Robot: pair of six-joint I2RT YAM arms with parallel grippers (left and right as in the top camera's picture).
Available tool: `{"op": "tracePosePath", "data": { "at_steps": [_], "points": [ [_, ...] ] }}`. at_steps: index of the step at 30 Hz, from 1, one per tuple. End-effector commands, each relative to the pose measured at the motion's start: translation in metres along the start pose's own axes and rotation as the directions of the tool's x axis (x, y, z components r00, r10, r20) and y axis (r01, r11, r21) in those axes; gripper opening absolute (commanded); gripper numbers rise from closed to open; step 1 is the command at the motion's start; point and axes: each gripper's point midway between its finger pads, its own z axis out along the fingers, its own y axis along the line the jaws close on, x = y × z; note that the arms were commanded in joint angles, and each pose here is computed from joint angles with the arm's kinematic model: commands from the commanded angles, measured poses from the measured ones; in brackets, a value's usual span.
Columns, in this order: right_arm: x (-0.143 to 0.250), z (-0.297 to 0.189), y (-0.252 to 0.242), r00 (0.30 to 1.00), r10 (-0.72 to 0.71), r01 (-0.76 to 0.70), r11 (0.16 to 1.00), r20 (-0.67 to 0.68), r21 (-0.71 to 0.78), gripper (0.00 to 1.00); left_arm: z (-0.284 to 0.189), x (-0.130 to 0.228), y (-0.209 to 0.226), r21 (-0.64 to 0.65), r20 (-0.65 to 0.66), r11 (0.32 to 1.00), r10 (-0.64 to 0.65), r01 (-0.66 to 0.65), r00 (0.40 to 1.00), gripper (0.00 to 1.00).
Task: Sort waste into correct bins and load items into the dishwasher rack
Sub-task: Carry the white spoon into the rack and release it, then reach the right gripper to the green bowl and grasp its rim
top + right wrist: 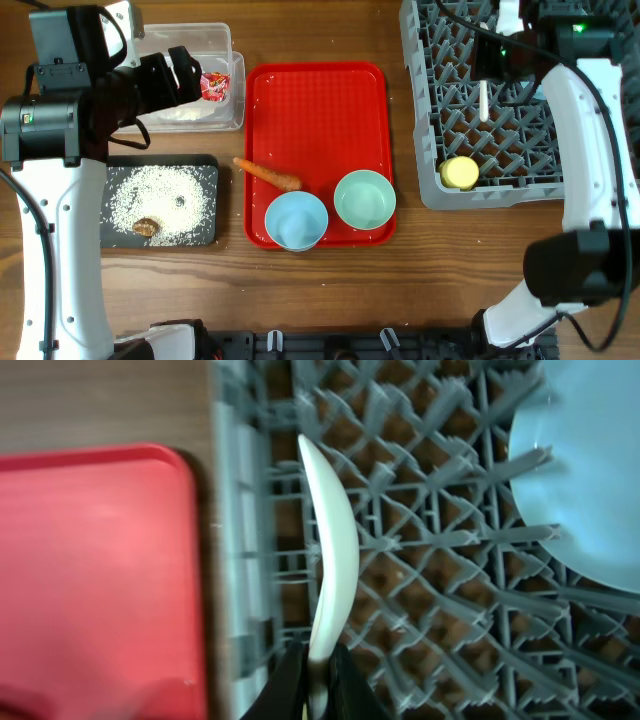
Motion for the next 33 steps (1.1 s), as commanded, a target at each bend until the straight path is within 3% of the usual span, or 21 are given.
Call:
{"op": "tracePosePath", "data": {
  "at_steps": [1, 5, 10, 13, 16, 19, 25, 33],
  "points": [
    [0.008, 0.037, -0.017, 0.998, -0.039, 0.040, 0.999, -0.058, 0.018, 0.04, 0.000, -0.004, 0.001, -0.003, 0.010, 1.000, -0.008, 0.008, 1.000, 1.00],
    [0.003, 0.070, -0.008, 0.993, -0.107, 0.103, 0.993, -0.059, -0.055, 0.06, 0.000, -0.004, 0.001, -0.003, 0.010, 1.000, -0.008, 0.008, 1.000, 1.00],
    [0.005, 0.106, -0.004, 0.991, -0.107, 0.100, 0.991, -0.080, -0.086, 0.15, 0.000, -0.004, 0.001, -0.003, 0.010, 1.000, -0.008, 0.008, 1.000, 1.00],
    [0.011, 0.119, -0.004, 0.989, -0.105, 0.096, 0.991, -0.105, -0.090, 0.26, 0.000, -0.004, 0.001, -0.003, 0.010, 1.000, -0.008, 0.008, 1.000, 1.00],
    [0.012, 0.121, -0.004, 0.988, -0.102, 0.092, 0.992, -0.113, -0.090, 0.44, 0.000, -0.004, 0.001, -0.003, 0.010, 1.000, -0.008, 0.008, 1.000, 1.00],
    [0.012, 0.120, -0.003, 0.989, -0.095, 0.086, 0.992, -0.110, -0.090, 0.47, 0.000, -0.004, 0.001, -0.003, 0.010, 1.000, -0.008, 0.008, 1.000, 1.00],
    [-0.003, 0.090, 0.018, 0.996, -0.076, 0.065, 0.978, -0.048, -0.200, 0.48, 0.000, -0.004, 0.001, -0.003, 0.010, 1.000, -0.008, 0.008, 1.000, 1.00],
    [-0.030, -0.001, 0.061, 0.982, -0.115, 0.154, 0.944, 0.147, -0.291, 0.53, 0.000, -0.004, 0.001, -0.003, 0.010, 1.000, -0.008, 0.008, 1.000, 1.00]
  ]
}}
